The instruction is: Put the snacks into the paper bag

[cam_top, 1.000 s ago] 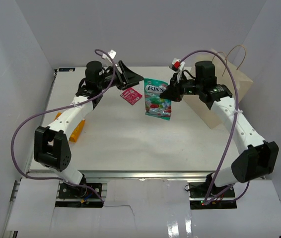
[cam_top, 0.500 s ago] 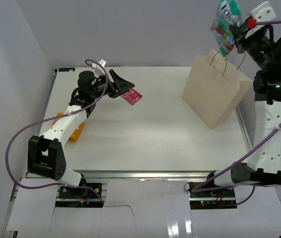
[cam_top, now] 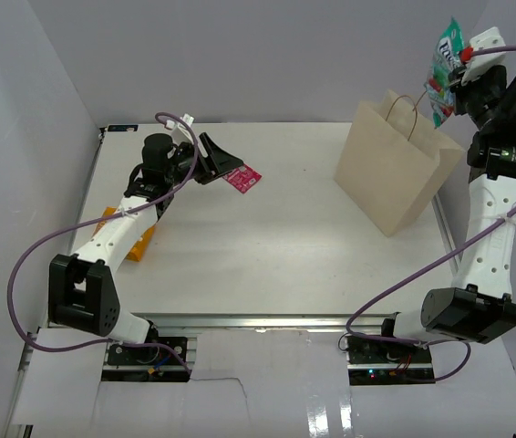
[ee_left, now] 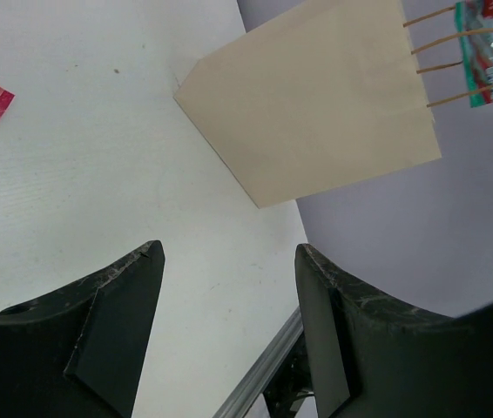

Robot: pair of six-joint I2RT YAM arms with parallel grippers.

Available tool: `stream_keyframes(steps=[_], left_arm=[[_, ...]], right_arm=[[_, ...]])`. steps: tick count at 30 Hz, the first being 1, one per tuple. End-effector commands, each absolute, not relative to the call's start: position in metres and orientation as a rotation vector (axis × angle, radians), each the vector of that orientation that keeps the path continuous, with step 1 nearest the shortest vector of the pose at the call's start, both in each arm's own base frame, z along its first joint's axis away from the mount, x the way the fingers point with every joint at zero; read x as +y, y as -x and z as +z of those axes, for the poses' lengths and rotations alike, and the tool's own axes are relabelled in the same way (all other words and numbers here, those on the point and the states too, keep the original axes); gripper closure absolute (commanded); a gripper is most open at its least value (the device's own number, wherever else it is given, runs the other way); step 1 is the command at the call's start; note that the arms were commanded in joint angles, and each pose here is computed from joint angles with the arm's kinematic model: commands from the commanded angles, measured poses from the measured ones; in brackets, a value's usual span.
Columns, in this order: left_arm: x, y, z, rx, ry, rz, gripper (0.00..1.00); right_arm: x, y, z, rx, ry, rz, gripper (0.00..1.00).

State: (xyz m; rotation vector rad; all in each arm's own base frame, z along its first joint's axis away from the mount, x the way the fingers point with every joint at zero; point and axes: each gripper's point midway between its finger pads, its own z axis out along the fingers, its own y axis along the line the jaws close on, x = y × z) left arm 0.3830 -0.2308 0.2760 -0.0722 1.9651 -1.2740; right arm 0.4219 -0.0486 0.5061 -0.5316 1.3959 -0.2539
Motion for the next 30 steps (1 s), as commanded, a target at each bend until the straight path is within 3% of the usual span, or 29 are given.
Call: stream_keyframes(steps=[1, 11, 14, 15, 18, 22, 30], left_arm=[[-0.22, -0.375, 0.29, 1.928, 0.042, -1.204, 0.28], [-0.202, -0.368, 0.284, 1.964, 0.021, -1.058, 0.28], [-0.188, -0.371, 0.284, 1.972, 0.017, -0.932, 0.27], [-0.182, -0.37, 0.278, 2.004, 0.035, -0.886, 0.27], [-0.155, -0.375, 0.274, 2.037, 0.044, -0.668, 0.28], [-0.118, -0.374, 0.26, 2.099, 0.122, -0.423, 0.28], [-0.047, -0.36, 0.244, 2.125, 0.172, 0.044, 0.27]], right_arm=[[-0.045, -0.42, 0.499, 1.355, 0.627, -0.29, 0.92], [-0.036, -0.425, 0.422, 1.471, 0.809, -0.203, 0.91], [-0.034, -0.424, 0.404, 1.504, 0.837, -0.187, 0.78], [-0.035, -0.423, 0.401, 1.509, 0.837, -0.188, 0.63], [-0.036, -0.42, 0.395, 1.52, 0.833, -0.188, 0.47], [-0.039, -0.416, 0.42, 1.5, 0.764, -0.188, 0.39], [-0.04, -0.389, 0.563, 1.255, 0.576, -0.244, 0.3]])
